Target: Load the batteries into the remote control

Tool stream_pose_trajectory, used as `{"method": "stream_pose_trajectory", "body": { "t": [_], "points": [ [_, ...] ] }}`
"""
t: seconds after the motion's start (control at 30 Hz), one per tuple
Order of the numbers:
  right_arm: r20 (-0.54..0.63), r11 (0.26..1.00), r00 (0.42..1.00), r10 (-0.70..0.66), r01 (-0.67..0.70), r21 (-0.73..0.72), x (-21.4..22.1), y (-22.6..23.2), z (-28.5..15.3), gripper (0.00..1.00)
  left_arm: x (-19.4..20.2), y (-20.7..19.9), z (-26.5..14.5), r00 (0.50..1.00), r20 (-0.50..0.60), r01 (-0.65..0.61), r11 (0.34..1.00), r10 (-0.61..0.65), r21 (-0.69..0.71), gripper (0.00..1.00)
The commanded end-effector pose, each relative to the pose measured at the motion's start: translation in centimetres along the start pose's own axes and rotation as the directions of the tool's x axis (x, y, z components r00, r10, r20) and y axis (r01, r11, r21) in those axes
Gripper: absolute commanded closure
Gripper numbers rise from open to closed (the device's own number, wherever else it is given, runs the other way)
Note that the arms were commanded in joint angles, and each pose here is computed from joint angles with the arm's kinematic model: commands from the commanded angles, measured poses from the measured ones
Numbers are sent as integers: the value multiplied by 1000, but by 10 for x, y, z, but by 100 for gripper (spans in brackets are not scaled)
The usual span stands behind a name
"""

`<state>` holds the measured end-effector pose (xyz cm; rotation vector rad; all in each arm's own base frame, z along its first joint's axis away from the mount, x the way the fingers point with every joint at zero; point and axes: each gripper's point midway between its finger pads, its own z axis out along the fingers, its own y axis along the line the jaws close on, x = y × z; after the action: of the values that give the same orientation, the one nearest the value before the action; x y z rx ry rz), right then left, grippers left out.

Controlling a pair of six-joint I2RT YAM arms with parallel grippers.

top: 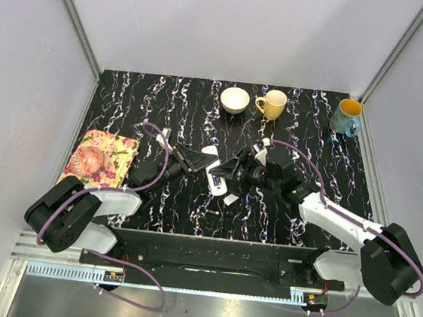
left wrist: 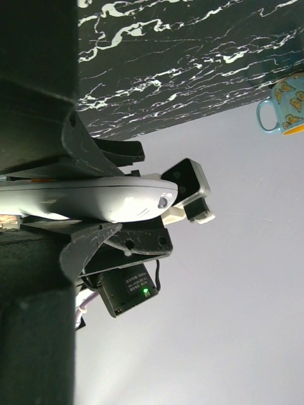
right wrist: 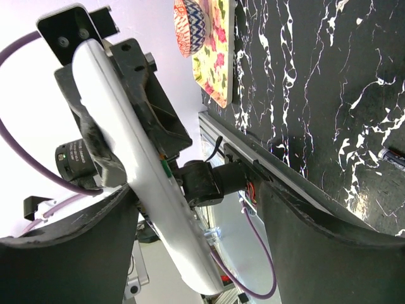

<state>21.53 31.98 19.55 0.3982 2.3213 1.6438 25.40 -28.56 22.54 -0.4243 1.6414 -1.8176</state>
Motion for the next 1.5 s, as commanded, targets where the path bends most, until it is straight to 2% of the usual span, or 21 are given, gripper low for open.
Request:
{"method": "stream_pose_trajectory", "body": {
  "t": [0.0, 0.23, 0.53, 0.77, 0.9, 0.93, 1.07, 1.23, 1.47],
  "points": [
    [-33, 999, 999, 29, -28, 21, 8, -16, -1, 20, -13, -86, 5, 998, 49, -60, 953, 48, 296, 100],
    [-47, 999, 998, 38, -38, 10, 11, -19, -1, 20, -14, -95, 3, 998, 51, -60, 943, 45, 328, 100],
    [-42, 998, 998, 41, -39, 51, 14, -36, -3, 25, -19, -109, 1, 997, 65, -69, 931, 49, 359, 100],
    [-31, 997, 1000, -8, 10, 73, 11, -32, -7, 21, -18, -104, 3, 996, 59, -85, 939, 70, 333, 100],
    [-10, 997, 998, -59, 59, 52, 4, -6, -11, 13, -12, -80, 9, 995, 24, -104, 966, 102, 238, 100],
    [-4, 995, 997, -73, 73, 69, 2, -7, -11, 10, -10, -65, 11, 995, 7, -101, 979, 102, 178, 100],
    [22, 990, 991, -131, 130, 49, -7, 22, -15, 6, -4, -33, 12, 993, -22, -118, 991, 119, 70, 100],
    [14, 972, 974, -228, 226, 70, -11, 32, -17, 7, 1, -27, 9, 996, -43, -78, 994, 81, 71, 100],
    [-69, 925, 925, -374, 377, 47, -1, 35, -24, 16, 3, -41, 10, 997, -62, -44, 991, 52, 123, 100]
  ]
}}
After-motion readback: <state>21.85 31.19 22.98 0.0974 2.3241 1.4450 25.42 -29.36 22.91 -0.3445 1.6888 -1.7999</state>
